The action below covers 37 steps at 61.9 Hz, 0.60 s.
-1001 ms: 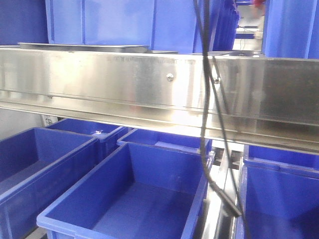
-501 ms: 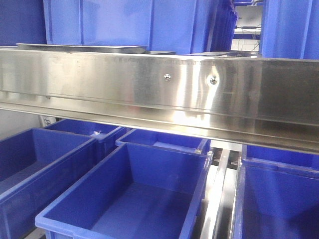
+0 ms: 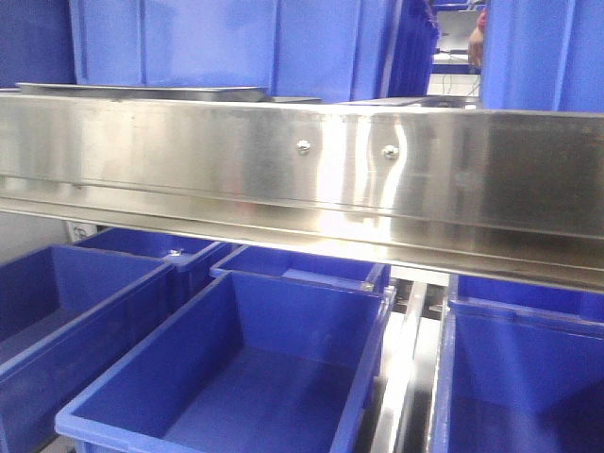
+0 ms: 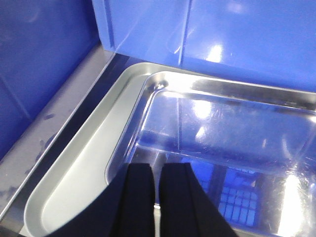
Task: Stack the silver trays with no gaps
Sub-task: 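Open both grippers and withdraw them from the stacked tray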
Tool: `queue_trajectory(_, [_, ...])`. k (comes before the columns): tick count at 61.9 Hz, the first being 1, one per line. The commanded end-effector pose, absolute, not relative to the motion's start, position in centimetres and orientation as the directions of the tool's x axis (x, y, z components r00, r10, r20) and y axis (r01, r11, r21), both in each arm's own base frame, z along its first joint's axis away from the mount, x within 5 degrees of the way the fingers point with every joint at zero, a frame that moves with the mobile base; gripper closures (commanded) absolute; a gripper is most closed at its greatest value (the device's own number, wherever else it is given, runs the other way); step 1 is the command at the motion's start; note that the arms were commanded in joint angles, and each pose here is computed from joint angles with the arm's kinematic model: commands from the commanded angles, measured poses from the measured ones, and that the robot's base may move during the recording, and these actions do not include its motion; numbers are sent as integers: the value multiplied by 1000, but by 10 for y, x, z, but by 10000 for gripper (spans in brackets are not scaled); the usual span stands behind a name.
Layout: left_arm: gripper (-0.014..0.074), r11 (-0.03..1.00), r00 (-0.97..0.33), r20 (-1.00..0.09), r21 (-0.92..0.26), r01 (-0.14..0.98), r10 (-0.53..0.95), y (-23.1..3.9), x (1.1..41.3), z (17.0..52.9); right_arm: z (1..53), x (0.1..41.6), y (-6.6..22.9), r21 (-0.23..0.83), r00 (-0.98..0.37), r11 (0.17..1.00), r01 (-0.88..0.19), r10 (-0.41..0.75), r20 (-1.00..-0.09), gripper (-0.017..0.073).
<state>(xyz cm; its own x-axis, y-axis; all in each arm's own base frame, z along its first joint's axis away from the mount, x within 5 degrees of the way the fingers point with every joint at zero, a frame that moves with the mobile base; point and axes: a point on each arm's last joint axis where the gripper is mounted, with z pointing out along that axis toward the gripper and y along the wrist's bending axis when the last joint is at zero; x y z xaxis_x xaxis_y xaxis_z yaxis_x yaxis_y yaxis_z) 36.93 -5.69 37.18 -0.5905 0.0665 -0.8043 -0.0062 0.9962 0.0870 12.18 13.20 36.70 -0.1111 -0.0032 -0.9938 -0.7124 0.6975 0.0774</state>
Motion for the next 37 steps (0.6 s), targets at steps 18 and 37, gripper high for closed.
queue_trajectory(18, [568, 996, -562, -824, 86, -3, 70, -56, 367, 380, 317, 80, 46, 81, 76, 861, -503, 138, -988, 637])
queue_trajectory(37, [568, 996, -562, -824, 86, -3, 70, -56, 367, 380, 263, 57, 18, 77, 164, 957, -279, 126, -978, 637])
